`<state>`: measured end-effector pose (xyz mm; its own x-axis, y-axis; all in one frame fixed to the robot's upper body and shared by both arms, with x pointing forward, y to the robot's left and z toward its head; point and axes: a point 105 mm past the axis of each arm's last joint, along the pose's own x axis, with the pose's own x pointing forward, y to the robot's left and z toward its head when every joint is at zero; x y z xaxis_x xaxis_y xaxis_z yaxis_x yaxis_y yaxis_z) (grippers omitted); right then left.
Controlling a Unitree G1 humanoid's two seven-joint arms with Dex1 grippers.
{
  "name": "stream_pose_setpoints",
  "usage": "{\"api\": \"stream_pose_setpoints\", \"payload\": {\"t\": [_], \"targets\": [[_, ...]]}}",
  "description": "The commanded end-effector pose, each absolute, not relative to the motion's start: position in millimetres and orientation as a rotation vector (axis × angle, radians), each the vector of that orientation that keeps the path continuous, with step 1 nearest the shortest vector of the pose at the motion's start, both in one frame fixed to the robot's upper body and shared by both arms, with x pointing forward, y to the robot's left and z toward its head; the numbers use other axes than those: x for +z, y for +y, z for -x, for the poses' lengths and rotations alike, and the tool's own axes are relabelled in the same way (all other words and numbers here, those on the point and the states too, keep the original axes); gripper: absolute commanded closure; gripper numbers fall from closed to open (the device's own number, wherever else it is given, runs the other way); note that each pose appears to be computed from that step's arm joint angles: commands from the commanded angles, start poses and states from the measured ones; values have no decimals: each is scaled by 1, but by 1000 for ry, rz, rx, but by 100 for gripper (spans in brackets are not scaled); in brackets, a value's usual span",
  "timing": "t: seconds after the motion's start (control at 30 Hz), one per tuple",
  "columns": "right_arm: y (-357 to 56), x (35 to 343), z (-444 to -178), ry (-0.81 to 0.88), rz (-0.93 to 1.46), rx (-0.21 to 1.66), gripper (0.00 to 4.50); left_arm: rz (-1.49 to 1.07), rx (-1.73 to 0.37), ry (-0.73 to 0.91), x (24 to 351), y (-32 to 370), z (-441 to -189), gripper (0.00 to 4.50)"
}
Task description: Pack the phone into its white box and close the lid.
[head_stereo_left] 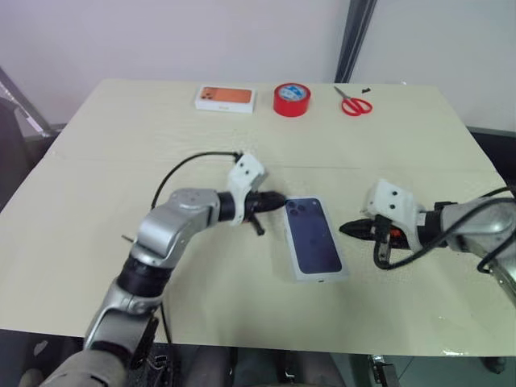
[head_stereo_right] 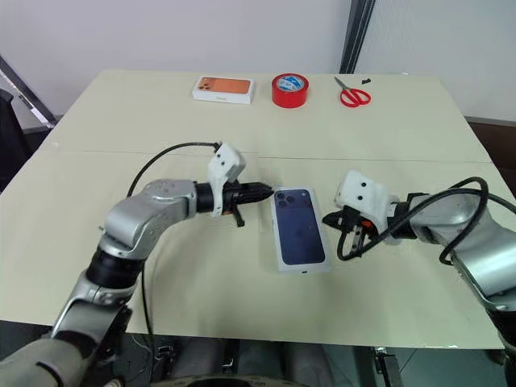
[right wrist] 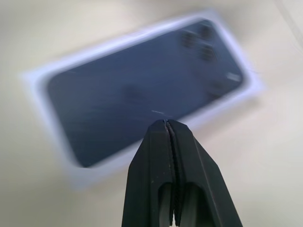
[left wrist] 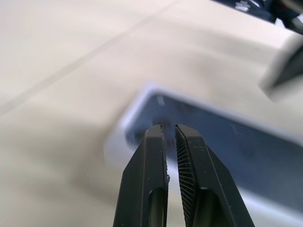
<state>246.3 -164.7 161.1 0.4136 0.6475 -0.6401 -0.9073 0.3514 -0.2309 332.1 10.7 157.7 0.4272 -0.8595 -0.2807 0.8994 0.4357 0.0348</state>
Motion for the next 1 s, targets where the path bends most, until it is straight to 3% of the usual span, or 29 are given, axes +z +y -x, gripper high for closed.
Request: {"api": "stream_pose_setpoints", "payload": {"t": [0.03, 0.17, 0.3, 0.43, 0.53, 0.7, 0.83, 1.0], "targets": [[-157, 149, -230, 522, 628, 1121, 445, -278, -1113, 301, 136, 2, -335, 406], [-160, 124, -236, 587, 653, 1044, 445, -324, -1109, 414, 112, 0, -335, 406], [-166, 120, -245, 586, 671, 983, 445, -347, -1087, 432, 103, 4, -337, 406], [-162, 153, -261, 389, 639, 951, 445, -205, -1064, 224, 149, 14, -338, 406], [-171, 179, -282, 250, 583, 851, 445, -141, -1001, 114, 177, 39, -337, 406], [-191, 197, -303, 191, 454, 790, 445, -161, -848, 61, 189, 90, -332, 406], [-217, 205, -337, 107, 248, 618, 445, -158, -621, 51, 182, 162, -323, 406], [-232, 191, -343, 100, 231, 593, 445, -197, -511, 106, 163, 195, -309, 406]]}}
